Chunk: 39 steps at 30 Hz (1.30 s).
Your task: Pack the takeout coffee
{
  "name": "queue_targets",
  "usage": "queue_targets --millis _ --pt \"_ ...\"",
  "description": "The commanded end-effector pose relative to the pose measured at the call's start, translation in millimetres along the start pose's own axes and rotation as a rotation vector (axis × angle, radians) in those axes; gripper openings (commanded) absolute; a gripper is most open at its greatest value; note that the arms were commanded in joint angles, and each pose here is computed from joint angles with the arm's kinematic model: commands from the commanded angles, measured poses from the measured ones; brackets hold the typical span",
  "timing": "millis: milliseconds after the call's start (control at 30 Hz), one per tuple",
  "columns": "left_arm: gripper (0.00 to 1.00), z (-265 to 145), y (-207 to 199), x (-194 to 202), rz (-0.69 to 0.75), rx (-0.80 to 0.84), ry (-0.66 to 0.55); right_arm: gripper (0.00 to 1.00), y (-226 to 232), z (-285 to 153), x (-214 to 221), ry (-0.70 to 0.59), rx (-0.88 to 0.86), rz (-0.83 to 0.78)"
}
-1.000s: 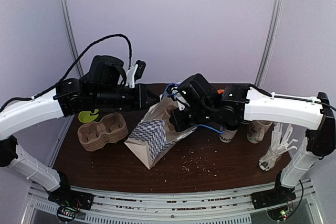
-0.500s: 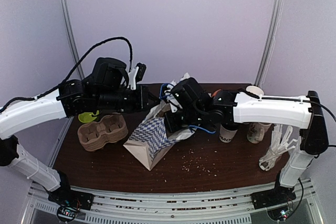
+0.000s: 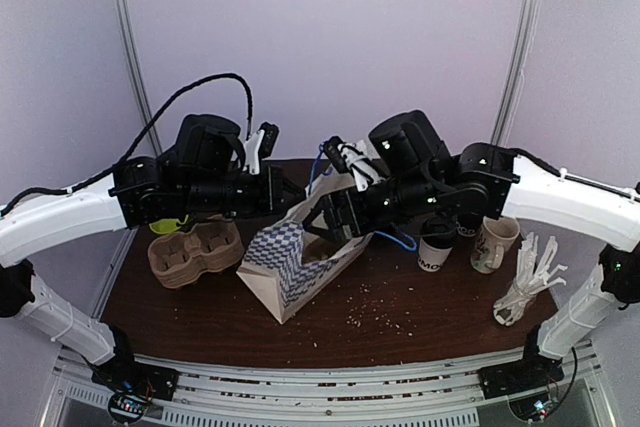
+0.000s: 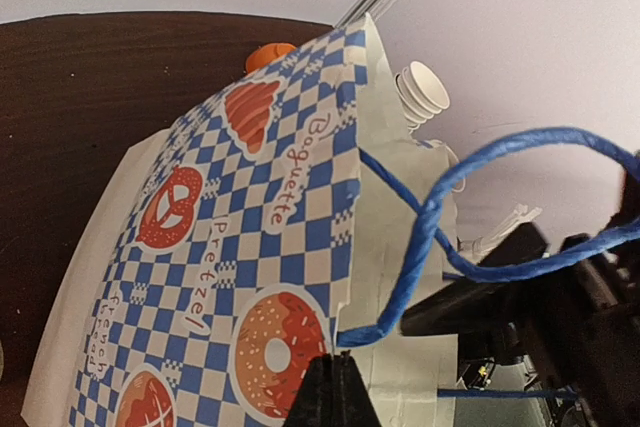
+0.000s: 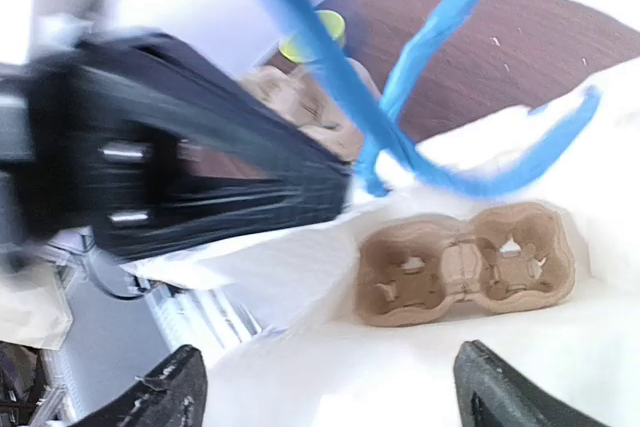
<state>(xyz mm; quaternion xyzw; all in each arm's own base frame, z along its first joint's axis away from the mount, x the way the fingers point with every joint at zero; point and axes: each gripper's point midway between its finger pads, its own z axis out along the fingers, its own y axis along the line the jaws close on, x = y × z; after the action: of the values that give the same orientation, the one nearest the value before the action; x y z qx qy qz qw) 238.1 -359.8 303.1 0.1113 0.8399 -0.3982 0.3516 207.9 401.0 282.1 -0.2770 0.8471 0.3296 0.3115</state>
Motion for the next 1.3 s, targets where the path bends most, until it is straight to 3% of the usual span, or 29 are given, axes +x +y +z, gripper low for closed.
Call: queue_targets --millis 0,200,367,533,833,1000,1267 --pt "0.00 -8 -3 -6 0.021 0.011 -0.035 0.90 21 -51 -11 -0.016 -0.075 -0.032" --pt "0.00 -10 -11 -8 0.070 0.042 -0.027 0.91 10 -113 -26 -0.141 -0.007 -0.094" --pt "0.00 -17 -27 -12 0.122 0.114 -0.036 0.88 -48 -152 -41 -0.269 0.325 -0.112" --pt "0.00 -27 -43 -20 0.172 0.177 -0.061 0.88 -74 -138 -32 -0.201 0.429 -0.150" --pt "0.00 -35 -65 -18 0.255 0.269 -0.058 0.87 -99 -97 -21 -0.134 0.448 -0.131" --pt "0.00 -41 -71 -12 0.297 0.307 -0.044 0.71 -116 -82 -7 -0.067 0.499 -0.148" --pt "0.00 -42 -68 2 0.327 0.329 -0.007 0.31 -126 -78 13 -0.021 0.517 -0.184"
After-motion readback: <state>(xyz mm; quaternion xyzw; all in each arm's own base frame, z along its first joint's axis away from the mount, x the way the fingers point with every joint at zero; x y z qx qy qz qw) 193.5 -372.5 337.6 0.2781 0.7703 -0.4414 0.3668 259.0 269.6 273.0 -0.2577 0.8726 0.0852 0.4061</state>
